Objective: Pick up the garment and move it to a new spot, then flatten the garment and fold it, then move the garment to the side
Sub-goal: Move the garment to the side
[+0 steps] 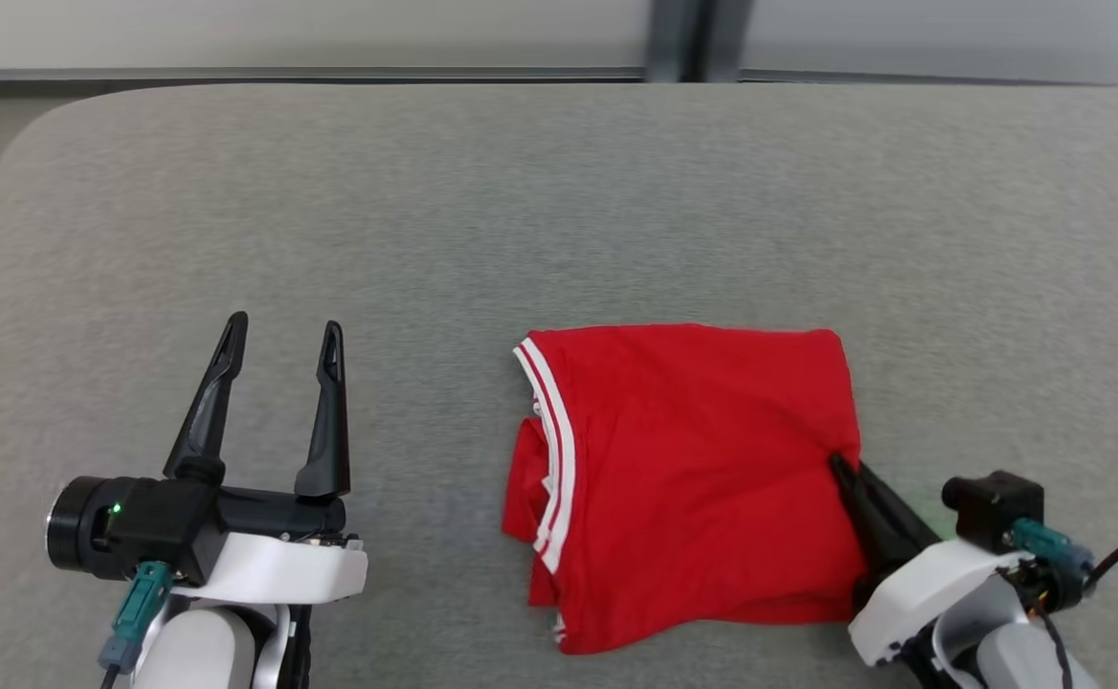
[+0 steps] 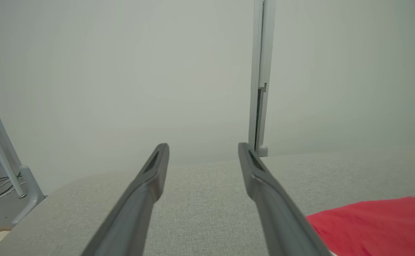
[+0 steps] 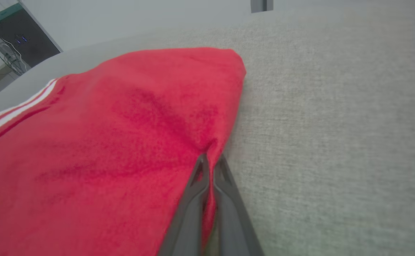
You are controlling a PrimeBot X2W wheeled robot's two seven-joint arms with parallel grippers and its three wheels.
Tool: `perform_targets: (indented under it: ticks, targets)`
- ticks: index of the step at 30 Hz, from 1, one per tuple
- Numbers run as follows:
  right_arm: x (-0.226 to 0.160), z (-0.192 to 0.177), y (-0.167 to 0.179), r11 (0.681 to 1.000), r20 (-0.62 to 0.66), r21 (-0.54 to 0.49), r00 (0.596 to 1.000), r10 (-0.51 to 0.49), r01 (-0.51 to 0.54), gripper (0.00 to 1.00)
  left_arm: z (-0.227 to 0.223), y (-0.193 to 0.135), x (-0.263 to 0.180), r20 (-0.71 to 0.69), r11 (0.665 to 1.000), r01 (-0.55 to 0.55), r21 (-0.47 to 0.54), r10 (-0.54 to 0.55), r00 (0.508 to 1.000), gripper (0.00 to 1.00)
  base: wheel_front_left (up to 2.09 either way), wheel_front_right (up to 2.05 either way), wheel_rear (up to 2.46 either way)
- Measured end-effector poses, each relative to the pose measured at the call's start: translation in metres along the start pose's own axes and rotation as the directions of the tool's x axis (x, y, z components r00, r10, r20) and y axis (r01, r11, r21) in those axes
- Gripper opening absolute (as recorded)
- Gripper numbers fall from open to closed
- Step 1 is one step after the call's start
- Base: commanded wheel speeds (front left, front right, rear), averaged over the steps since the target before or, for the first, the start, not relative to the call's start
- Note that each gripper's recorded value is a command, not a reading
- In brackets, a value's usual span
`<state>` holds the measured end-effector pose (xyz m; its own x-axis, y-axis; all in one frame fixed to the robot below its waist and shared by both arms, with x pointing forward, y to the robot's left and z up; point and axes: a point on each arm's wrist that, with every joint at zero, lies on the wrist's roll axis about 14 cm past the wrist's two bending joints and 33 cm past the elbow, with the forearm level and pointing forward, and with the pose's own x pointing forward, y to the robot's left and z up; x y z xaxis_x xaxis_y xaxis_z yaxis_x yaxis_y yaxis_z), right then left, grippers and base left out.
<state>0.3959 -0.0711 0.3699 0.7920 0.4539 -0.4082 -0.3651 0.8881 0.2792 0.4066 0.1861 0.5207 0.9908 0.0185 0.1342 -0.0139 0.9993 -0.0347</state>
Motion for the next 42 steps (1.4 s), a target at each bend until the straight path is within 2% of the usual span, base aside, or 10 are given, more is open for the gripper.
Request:
perform_targets:
  ticks: [9, 13, 17, 23, 27, 30, 33, 35, 36, 42]
  targets:
    - [-0.034, 0.044, -0.077, 0.981, 0.132, -0.057, 0.976, -0.175, 0.184, 0.00, -0.010, -0.069, 0.038, 0.025, 0.977, 0.205, -0.053, -0.204, 0.979, 1.00, 0.00, 0.00, 0.00]
    - [-0.055, 0.071, -0.126, 0.949, 0.193, -0.077, 0.939, -0.286, 0.305, 0.00, -0.012, -0.112, 0.055, 0.052, 0.941, 0.332, -0.071, -0.329, 0.943, 1.00, 0.00, 0.00, 0.00]
    - [-0.062, 0.102, -0.168, 0.915, 0.259, -0.108, 0.899, -0.352, 0.389, 0.00, -0.027, -0.135, 0.074, 0.044, 0.908, 0.415, -0.056, -0.413, 0.910, 1.00, 0.00, 0.00, 0.00]
    - [-0.092, 0.124, -0.238, 0.829, 0.296, -0.136, 0.821, -0.489, 0.542, 0.00, -0.054, -0.159, 0.093, 0.027, 0.874, 0.481, -0.075, -0.480, 0.877, 1.00, 0.00, 0.00, 0.00]
    - [-0.117, 0.141, -0.280, 0.756, 0.320, -0.160, 0.758, -0.568, 0.634, 0.00, -0.072, -0.169, 0.101, 0.011, 0.855, 0.510, -0.091, -0.512, 0.859, 1.00, 0.00, 0.00, 0.00]
    - [-0.139, 0.143, -0.310, 0.696, 0.311, -0.162, 0.705, -0.637, 0.700, 0.00, -0.083, -0.173, 0.106, 0.003, 0.848, 0.521, -0.098, -0.524, 0.852, 1.00, 0.00, 0.00, 0.00]
    - [-0.150, 0.143, -0.333, 0.650, 0.294, -0.145, 0.660, -0.692, 0.746, 0.00, -0.091, -0.173, 0.113, 0.004, 0.845, 0.528, -0.089, -0.530, 0.848, 1.00, 0.00, 0.00, 0.00]
    - [-0.153, 0.137, -0.348, 0.627, 0.262, -0.121, 0.634, -0.728, 0.770, 0.00, -0.098, -0.172, 0.117, -0.003, 0.844, 0.530, -0.083, -0.532, 0.847, 1.00, 0.00, 0.00, 0.00]
    - [-0.153, 0.126, -0.362, 0.604, 0.220, -0.090, 0.607, -0.763, 0.792, 0.00, -0.105, -0.172, 0.120, -0.011, 0.841, 0.534, -0.083, -0.537, 0.844, 1.00, 0.00, 0.00, 0.00]
    - [-0.136, 0.089, -0.389, 0.569, 0.096, -0.042, 0.570, -0.816, 0.821, 0.00, -0.124, -0.170, 0.125, -0.026, 0.835, 0.545, -0.078, -0.548, 0.836, 1.00, 0.00, 0.00, 0.00]
